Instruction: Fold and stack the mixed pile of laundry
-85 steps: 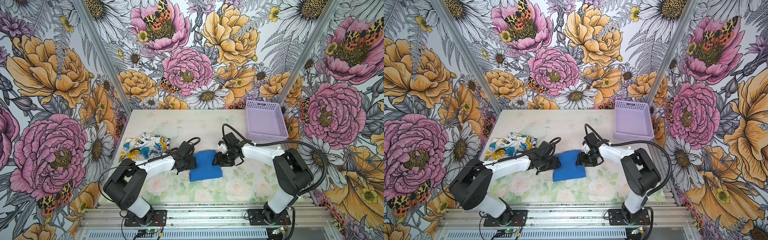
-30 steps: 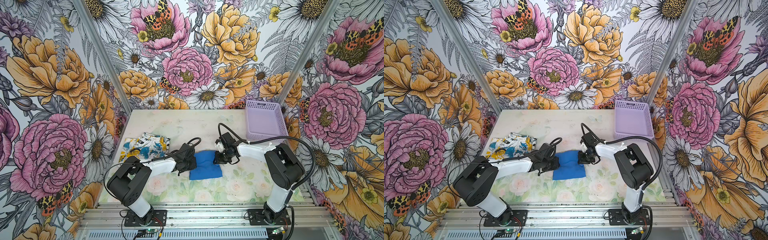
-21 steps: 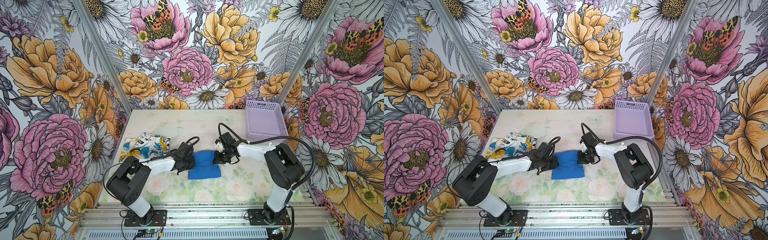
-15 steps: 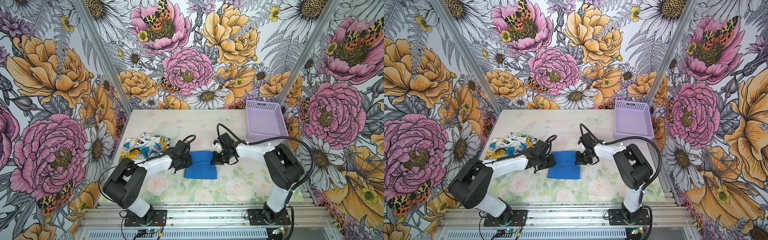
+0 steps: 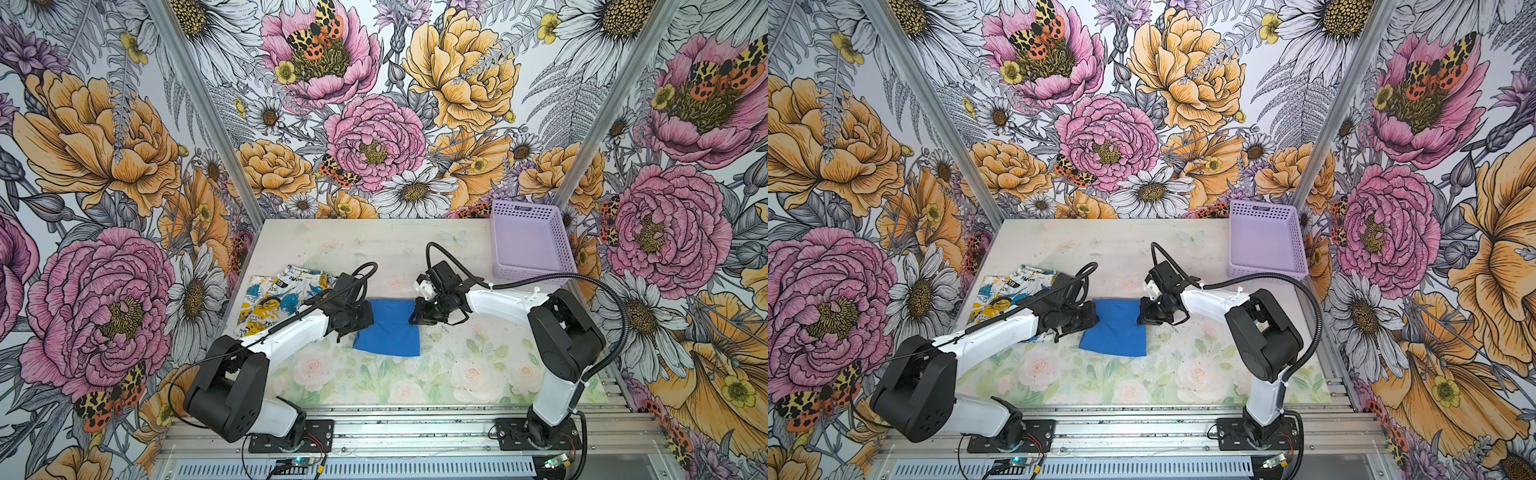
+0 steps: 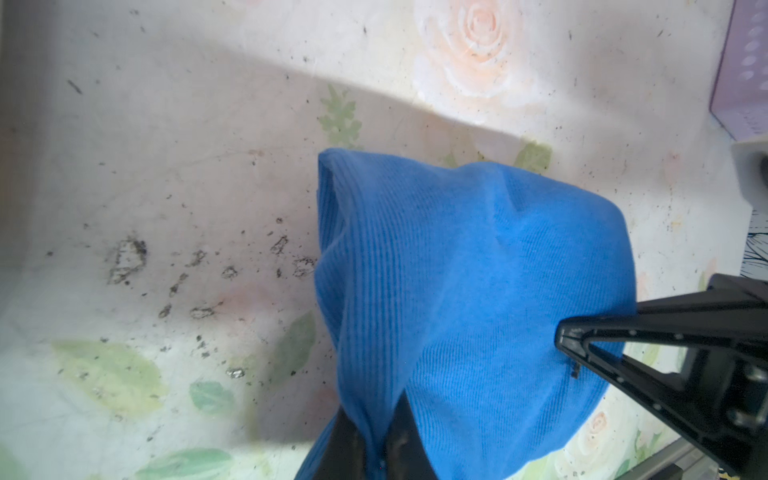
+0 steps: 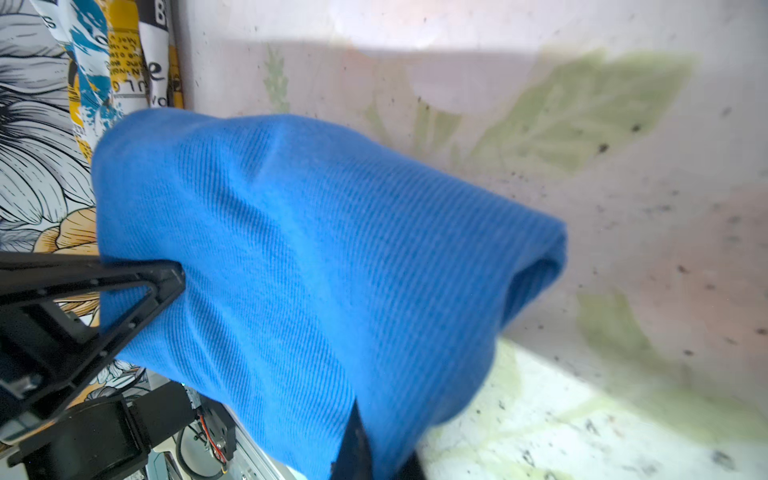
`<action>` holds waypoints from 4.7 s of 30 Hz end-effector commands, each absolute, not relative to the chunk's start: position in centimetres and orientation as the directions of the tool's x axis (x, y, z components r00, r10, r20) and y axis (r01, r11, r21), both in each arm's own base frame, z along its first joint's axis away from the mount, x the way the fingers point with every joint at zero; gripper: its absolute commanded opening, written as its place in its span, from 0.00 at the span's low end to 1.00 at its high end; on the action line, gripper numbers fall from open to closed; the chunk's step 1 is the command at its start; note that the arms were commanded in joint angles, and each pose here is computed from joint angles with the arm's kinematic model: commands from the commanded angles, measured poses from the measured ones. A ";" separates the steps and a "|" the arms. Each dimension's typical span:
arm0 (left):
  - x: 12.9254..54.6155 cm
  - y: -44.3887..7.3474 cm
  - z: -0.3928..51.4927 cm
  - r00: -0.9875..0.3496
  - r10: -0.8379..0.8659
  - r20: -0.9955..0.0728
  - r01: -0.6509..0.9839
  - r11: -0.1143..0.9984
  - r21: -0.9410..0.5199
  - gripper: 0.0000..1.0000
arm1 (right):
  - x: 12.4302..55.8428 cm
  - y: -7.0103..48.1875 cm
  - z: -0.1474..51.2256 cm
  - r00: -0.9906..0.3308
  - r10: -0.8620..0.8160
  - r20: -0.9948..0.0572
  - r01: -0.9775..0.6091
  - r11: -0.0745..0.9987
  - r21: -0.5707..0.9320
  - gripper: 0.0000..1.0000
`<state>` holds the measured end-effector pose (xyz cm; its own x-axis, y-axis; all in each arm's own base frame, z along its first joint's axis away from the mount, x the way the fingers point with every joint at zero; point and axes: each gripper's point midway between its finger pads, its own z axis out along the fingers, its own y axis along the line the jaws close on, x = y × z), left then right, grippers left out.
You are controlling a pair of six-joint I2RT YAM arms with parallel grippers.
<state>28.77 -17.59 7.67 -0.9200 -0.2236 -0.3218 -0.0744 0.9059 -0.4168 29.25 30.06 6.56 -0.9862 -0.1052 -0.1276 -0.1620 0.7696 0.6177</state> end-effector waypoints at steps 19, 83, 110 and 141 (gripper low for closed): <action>30.1 -14.3 14.4 -0.877 -0.236 -0.418 -0.030 0.896 -0.443 0.00 | 30.9 34.2 13.8 -0.967 -0.091 -0.239 -0.237 0.674 0.700 0.00; 35.4 14.7 12.4 -0.806 -0.421 -0.417 -0.463 0.886 0.000 0.00 | 35.4 58.4 10.7 -0.945 -0.062 -0.320 -0.308 0.490 0.815 0.00; 32.9 11.4 19.7 -0.678 -0.373 -0.634 -0.452 0.891 -0.042 0.99 | 35.3 43.5 15.5 -0.913 -0.002 -0.408 -0.323 0.617 0.718 0.52; 32.2 -2.2 20.4 -0.327 -0.017 -0.945 -0.057 0.998 0.001 0.99 | 36.2 3.7 14.1 -0.639 0.032 -0.769 0.103 0.994 -0.044 0.99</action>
